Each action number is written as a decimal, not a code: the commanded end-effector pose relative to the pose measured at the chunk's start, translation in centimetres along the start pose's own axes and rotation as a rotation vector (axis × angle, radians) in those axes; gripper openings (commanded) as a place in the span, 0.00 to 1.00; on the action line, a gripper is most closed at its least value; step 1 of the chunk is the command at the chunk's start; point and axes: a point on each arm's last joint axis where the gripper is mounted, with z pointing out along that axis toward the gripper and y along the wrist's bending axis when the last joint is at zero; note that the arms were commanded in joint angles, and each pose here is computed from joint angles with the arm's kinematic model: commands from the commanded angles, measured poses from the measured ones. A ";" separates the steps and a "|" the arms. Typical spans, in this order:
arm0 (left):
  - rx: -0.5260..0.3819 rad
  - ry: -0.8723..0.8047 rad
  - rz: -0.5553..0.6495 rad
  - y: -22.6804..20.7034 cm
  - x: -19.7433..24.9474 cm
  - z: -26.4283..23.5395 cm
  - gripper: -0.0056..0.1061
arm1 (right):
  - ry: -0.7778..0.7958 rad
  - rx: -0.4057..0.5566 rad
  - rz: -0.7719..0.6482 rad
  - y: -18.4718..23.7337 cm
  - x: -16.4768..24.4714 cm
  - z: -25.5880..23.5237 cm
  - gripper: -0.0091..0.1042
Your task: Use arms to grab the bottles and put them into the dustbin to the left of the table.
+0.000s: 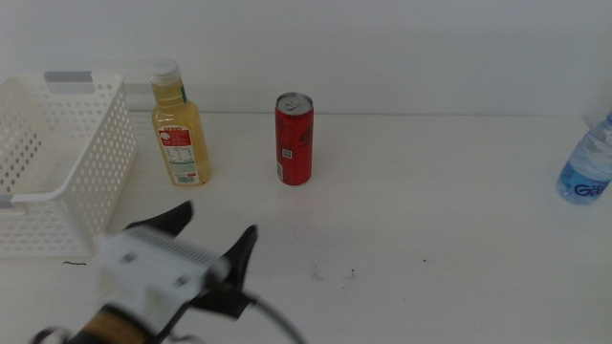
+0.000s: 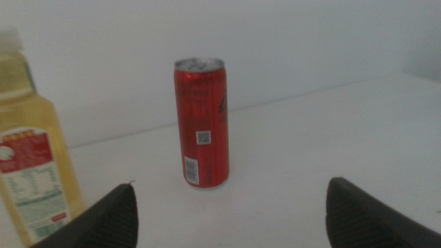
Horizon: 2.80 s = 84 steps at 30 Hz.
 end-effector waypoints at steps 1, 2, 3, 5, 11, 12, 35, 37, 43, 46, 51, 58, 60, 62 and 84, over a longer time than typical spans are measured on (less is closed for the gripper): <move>0.000 0.010 -0.020 -0.1 0.5 1.9 0.87 | -0.010 0.006 -0.012 0.0 0.0 0.0 0.89; -0.001 0.019 -0.027 -0.1 0.9 2.7 0.87 | -0.010 0.006 -0.012 0.0 0.0 0.0 0.89; -0.008 0.014 -0.038 0.0 1.1 3.9 0.87 | -0.010 0.006 -0.012 0.0 0.0 0.0 0.89; -0.031 0.027 -0.040 0.3 1.8 5.7 0.87 | -0.010 0.006 -0.012 0.0 0.0 0.0 0.89; -0.064 0.061 -0.043 1.0 2.7 12.1 0.87 | -0.010 0.006 -0.012 0.0 0.0 0.0 0.89; -0.071 0.073 -0.046 1.1 2.9 13.1 0.87 | -0.010 0.006 -0.012 0.0 0.0 0.0 0.89; -0.072 0.065 -0.058 1.9 5.9 25.5 0.87 | -0.010 0.006 -0.008 0.0 0.0 0.0 0.89; -0.078 0.053 -0.064 2.1 6.0 26.1 0.87 | -0.010 0.006 -0.008 0.0 0.0 0.0 0.89; -0.064 0.078 -0.066 1.9 6.3 27.5 0.85 | -0.010 0.006 -0.008 0.0 0.0 0.0 0.89; -0.063 0.084 -0.066 1.9 6.3 27.5 0.68 | -0.010 0.006 -0.008 0.0 0.0 0.0 0.89; -0.047 0.080 -0.047 1.7 4.8 26.4 0.16 | -0.010 0.006 -0.008 0.0 0.0 0.0 0.89; -0.032 0.146 -0.054 1.7 -1.2 19.5 0.03 | -0.010 0.006 -0.008 0.0 0.0 0.0 0.89; -0.017 0.212 -0.063 1.6 -3.3 17.5 0.03 | -0.010 0.006 -0.008 0.0 0.0 0.0 0.89; -0.001 0.280 -0.069 1.5 -5.1 16.1 0.03 | -0.010 0.006 -0.008 0.0 0.0 0.0 0.89; -0.168 0.736 0.044 13.5 -21.2 7.9 0.03 | -0.010 0.006 -0.008 0.0 0.0 0.0 0.89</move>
